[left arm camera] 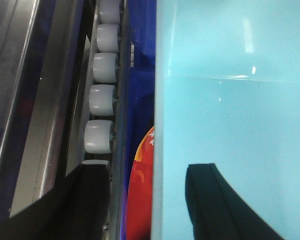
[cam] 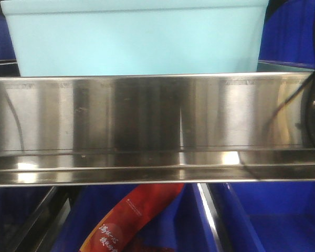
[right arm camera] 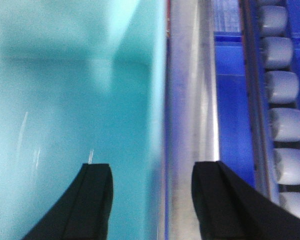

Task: Fetch blue bin and place on conveyor start
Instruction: 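Lift the teal bin with both grippers off the roller shelf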

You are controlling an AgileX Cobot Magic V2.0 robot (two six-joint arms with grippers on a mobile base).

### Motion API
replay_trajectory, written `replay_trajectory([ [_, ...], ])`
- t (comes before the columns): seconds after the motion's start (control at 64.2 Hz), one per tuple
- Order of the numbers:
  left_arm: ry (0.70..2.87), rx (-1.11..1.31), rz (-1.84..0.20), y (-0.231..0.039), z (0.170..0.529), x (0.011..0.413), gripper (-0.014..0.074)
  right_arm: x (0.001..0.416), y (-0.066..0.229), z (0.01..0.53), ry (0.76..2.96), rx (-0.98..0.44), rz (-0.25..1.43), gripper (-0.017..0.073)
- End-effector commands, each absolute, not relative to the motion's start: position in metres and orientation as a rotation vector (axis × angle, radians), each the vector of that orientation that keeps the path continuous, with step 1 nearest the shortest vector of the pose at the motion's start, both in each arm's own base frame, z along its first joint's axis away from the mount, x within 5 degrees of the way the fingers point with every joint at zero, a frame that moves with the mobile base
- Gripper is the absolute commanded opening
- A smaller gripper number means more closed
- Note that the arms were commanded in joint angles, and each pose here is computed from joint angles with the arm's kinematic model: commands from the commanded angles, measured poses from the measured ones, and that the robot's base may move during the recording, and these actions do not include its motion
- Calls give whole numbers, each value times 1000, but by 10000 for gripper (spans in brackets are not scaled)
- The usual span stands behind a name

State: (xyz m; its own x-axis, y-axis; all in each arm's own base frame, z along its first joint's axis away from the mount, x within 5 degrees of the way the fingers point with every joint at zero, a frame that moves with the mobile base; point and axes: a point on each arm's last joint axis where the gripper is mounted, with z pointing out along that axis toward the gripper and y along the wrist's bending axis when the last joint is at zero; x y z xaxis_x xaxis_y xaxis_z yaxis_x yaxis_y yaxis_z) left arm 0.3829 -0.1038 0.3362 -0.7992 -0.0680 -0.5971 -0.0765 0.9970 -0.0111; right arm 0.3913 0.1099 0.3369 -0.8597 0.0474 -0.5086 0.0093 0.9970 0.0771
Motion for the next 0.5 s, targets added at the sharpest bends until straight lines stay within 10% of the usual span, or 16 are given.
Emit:
replay_trajectory([
  [0.0,2491,-103,11,-103,338,384,277,392,110,340,2588,26,93,265],
  [0.483,2496,-98,29,-103,335,385,277,394,110,341,2566,25,102,265],
])
